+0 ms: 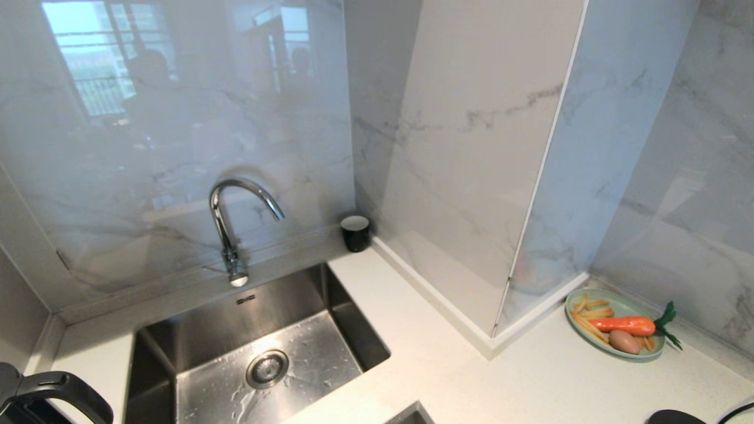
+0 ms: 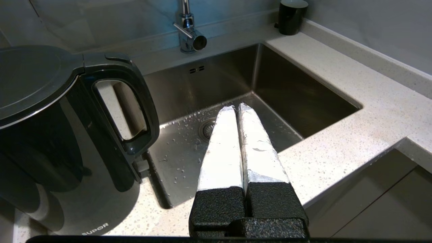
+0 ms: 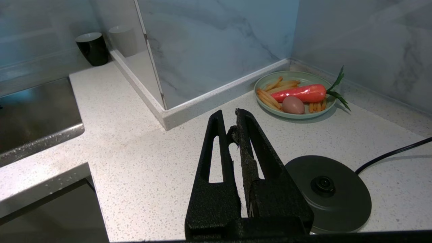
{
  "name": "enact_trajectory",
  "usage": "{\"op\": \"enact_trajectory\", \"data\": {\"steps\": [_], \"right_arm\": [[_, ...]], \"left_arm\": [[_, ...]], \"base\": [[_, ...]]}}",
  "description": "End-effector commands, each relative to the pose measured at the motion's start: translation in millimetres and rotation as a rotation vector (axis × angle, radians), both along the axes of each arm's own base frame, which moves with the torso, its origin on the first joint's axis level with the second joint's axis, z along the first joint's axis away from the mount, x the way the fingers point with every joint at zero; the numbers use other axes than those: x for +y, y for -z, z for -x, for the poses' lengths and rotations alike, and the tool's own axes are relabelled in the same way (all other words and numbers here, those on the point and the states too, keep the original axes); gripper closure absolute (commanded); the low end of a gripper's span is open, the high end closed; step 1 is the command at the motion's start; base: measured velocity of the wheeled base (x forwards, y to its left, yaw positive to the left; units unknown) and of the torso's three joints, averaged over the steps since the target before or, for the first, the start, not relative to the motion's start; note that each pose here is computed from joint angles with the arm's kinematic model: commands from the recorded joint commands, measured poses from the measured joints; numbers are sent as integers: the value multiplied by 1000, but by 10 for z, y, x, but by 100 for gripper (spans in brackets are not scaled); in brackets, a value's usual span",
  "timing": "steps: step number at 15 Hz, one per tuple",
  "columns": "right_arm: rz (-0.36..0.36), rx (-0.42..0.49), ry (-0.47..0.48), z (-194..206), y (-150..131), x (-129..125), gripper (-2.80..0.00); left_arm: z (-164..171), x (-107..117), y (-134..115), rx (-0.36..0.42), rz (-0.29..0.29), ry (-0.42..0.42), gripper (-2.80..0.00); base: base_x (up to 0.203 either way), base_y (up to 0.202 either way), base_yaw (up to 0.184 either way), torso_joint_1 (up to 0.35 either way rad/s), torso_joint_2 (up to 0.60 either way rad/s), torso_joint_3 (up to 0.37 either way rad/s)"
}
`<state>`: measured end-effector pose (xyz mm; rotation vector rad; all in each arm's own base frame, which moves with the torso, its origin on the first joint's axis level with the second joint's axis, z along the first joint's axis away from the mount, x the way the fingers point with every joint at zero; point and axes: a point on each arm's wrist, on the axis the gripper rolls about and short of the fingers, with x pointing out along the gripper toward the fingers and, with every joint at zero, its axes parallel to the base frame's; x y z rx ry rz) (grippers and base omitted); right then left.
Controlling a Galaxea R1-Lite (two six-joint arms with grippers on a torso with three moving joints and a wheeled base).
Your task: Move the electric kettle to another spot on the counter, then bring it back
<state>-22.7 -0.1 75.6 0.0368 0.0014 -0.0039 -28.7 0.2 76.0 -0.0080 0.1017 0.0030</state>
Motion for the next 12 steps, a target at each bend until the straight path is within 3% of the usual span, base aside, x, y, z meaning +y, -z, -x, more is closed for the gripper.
{"op": "enact_trajectory", "data": {"steps": [1,12], "right_arm": [[0,-1,0,0,0,0,0],[0,-1,1,0,-1,0,0]], "left_arm": [[0,0,2,1,1,-1,0],[0,0,2,1,1,-1,0]], "base": [[0,0,0,0,0,0],[0,0,0,0,0,0]]}}
